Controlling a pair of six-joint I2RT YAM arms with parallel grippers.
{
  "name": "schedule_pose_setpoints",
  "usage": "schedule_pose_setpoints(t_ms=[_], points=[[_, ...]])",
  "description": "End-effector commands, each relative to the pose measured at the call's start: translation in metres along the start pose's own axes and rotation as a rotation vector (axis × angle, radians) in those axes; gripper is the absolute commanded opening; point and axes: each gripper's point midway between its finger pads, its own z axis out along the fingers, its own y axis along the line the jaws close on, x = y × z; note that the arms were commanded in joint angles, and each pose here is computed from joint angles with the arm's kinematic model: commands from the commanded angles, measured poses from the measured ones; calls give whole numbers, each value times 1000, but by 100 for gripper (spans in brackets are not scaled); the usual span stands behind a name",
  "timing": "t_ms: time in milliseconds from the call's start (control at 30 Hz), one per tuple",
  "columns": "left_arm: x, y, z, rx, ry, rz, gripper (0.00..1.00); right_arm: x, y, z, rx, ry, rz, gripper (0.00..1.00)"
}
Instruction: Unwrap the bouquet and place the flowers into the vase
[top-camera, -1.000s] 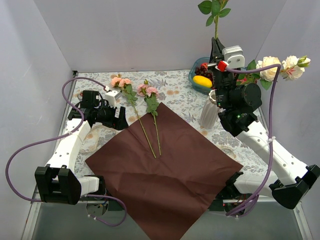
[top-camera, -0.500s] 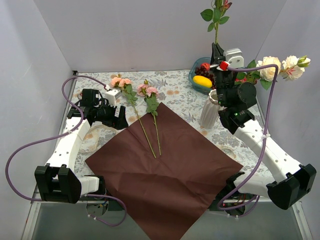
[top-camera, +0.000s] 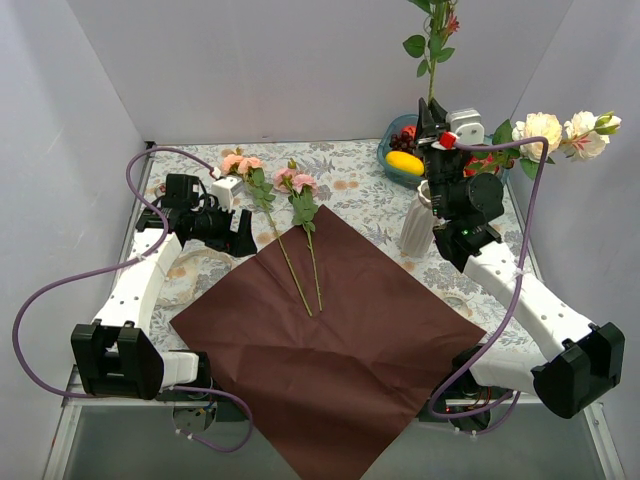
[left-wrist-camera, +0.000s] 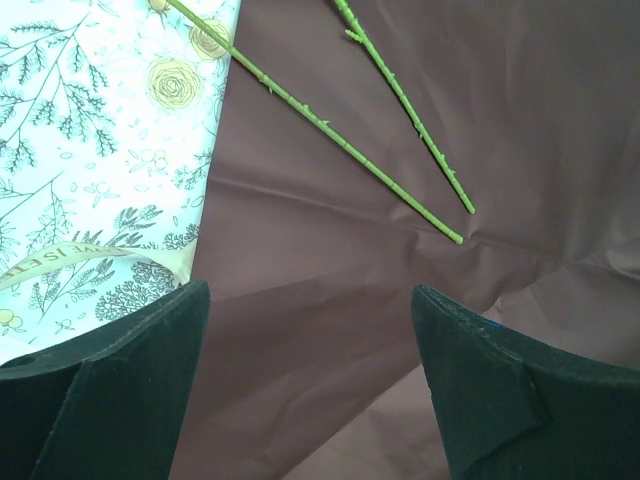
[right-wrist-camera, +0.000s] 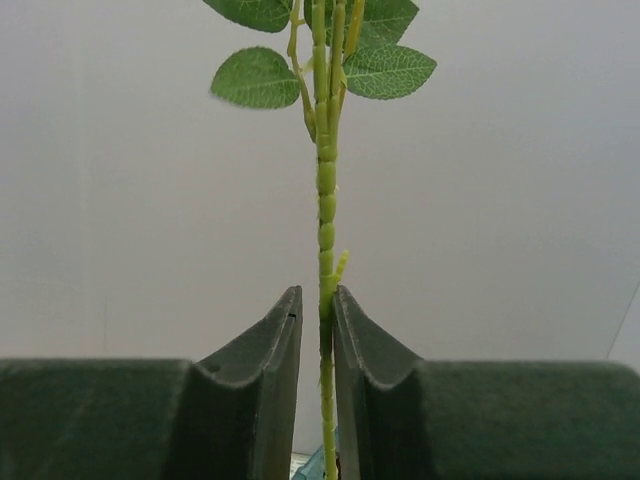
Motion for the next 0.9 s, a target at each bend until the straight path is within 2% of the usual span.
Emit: schedule_pose_setpoints(t_ms=[0,133,233,333,433,667,800,867], points=[[-16,-4,-10,11,-46,37,81,-14,-16,-2,74,-55,26,28],[-16,-5,-11,10,-48,40,81,-12,-21,-5,89,-34,11,31],[-15,-7,-12,13,-49,40,81,-12,-26,-7,111,-17,7,43],[-16,-8,-15,13,-55,46,81,-10,-28,-12,115,-3,0,45],[-14,-10,-16,15,-56,47,81,-13,-33,-17,125,1,-1,60],[-12,-11,-18,12,-61,52,81,-36,-23,-25,53,-4,49,60],[-15,-10,-18,3,-69,40,81,-48,14,-23,-51,39,21,61],[-22,-8,-20,-13,-90,35,81,-49,51,-26,-132,59,8,62]])
